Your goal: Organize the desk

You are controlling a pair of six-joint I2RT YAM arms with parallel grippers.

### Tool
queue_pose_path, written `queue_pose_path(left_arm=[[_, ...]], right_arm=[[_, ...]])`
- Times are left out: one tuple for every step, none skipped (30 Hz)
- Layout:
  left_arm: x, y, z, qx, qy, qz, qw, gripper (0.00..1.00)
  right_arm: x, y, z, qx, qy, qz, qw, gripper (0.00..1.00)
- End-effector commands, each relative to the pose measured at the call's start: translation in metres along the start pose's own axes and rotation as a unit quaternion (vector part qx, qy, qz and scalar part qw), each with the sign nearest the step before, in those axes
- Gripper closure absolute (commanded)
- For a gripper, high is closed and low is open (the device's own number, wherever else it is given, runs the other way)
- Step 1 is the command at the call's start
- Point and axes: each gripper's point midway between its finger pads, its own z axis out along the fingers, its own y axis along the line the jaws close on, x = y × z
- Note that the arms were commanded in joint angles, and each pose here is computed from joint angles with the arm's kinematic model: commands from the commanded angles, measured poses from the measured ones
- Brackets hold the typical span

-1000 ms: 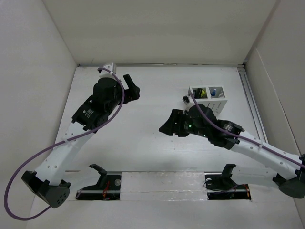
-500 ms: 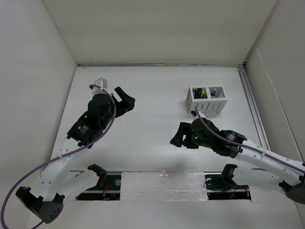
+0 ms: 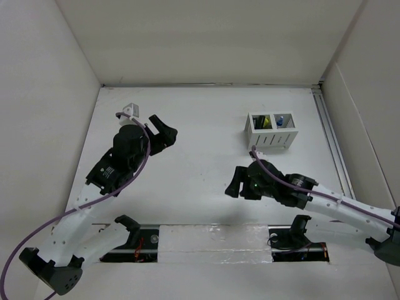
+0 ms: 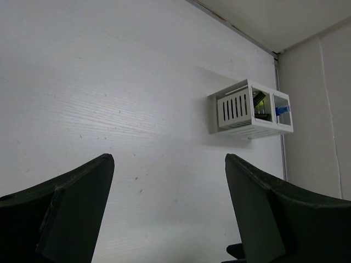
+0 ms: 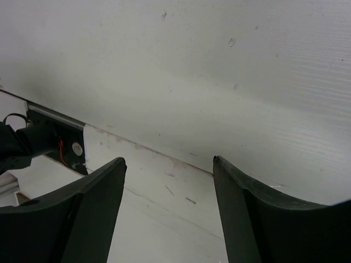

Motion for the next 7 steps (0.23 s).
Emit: queue_pose_path(left_arm=[[-0.008,-0.007,-0.004,0.018,-0.013,0.000,1.000,0.21],[-0.008,-0.009,-0.004,0.024,-0.014,0.002,1.000,0.21],[-0.005,-0.008,-0.002,0.025,-0.011,0.007,1.000,0.21],[-0.006,-0.012,-0.002,0.035,-0.013,0.008,0.999,0.21],[-0.007,-0.013,-0.001,0.036,-0.014,0.010,0.999,0.20],[-0.009,-0.014,-0.001,0.037,-0.017,0.015,0.999,0.20],[-0.013,-0.015,0.001,0.034,-0.024,0.017,0.999,0.19]], right_arm=[[-0.010,0.015,-0.001,-0.024,-0.021,0.009,0.999,0.30],[-0.013,0.016,-0.002,-0.022,-0.027,0.009,0.999,0.30],[-0.016,0.017,-0.003,-0.022,-0.031,0.008,0.999,0.30],[-0.019,0.019,-0.004,-0.019,-0.035,0.008,0.999,0.30],[-0.021,0.018,-0.004,-0.012,-0.037,0.007,0.999,0.30],[-0.028,0.022,-0.006,-0.008,-0.048,0.008,0.999,0.30],[-0.032,0.024,-0.006,-0.007,-0.053,0.008,0.999,0.30]])
